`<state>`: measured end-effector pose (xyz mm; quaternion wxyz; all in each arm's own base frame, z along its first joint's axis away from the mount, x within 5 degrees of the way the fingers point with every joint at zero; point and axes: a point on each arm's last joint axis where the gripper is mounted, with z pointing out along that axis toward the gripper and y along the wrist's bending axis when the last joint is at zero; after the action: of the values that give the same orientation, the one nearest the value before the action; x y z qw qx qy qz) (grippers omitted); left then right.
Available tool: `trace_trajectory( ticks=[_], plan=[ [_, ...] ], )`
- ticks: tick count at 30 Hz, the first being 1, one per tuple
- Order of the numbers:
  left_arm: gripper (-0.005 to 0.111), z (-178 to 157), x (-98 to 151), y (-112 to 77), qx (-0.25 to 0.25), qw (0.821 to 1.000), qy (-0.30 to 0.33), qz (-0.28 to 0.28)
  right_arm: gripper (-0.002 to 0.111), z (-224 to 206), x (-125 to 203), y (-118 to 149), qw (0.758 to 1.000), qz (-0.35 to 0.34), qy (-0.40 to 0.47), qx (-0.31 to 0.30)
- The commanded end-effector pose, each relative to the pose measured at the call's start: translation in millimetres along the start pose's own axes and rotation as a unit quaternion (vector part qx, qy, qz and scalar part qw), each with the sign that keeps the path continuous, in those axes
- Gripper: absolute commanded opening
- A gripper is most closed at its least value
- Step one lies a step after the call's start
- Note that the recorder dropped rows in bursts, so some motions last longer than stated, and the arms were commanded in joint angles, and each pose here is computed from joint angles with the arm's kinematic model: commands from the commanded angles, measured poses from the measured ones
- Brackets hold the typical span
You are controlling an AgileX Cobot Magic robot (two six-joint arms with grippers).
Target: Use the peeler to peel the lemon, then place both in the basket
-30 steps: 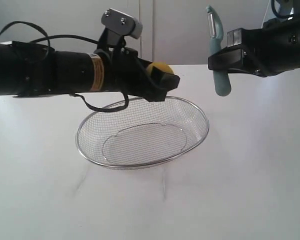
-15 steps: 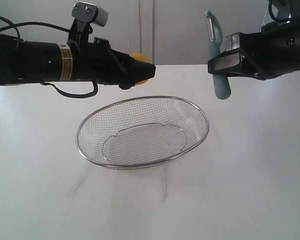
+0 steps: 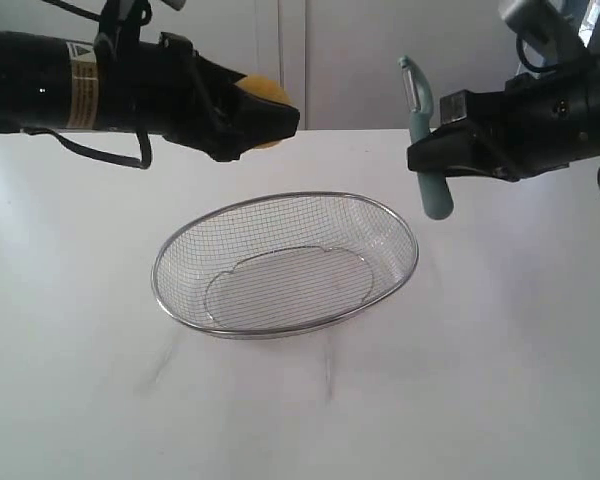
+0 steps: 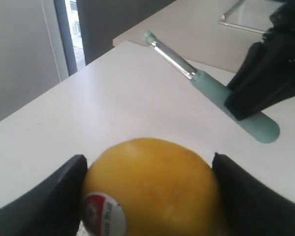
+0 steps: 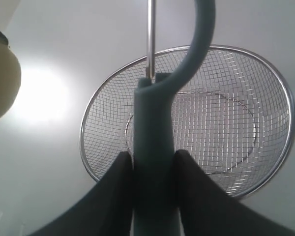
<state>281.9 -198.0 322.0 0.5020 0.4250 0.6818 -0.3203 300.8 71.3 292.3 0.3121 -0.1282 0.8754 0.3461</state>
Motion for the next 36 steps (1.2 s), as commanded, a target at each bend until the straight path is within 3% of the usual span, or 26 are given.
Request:
trace_trajectory(
  ticks=[1, 8, 16, 25, 36],
  plan=[
    [0.0, -5.2, -1.4, -10.8, 0.048, 0.999, 0.002, 0.005, 0.0, 5.4, 2.3, 7.6, 1.0, -0.017, 0.011, -0.015],
    [0.0, -3.7, 19.3, -11.8, 0.04, 0.999, 0.027, -0.005, 0.0, 15.3, 7.0, 7.7, 0.999, -0.018, 0.032, -0.03],
    [0.0, -3.7, 19.4, -10.9, 0.035, 0.999, 0.028, -0.005, 0.0, 28.2, 12.8, 1.2, 0.997, -0.002, 0.06, -0.044],
    [0.0, -3.7, 19.4, -11.3, 0.037, 0.999, 0.028, -0.005, 0.0, 48.5, 23.3, 11.7, 0.992, -0.015, 0.103, -0.076],
    [0.0, -4.4, 18.3, -18.4, 0.078, 0.996, 0.02, 0.026, 0.0, 63.7, 30.1, 14.2, 0.986, 0.004, 0.126, -0.108]
  ],
)
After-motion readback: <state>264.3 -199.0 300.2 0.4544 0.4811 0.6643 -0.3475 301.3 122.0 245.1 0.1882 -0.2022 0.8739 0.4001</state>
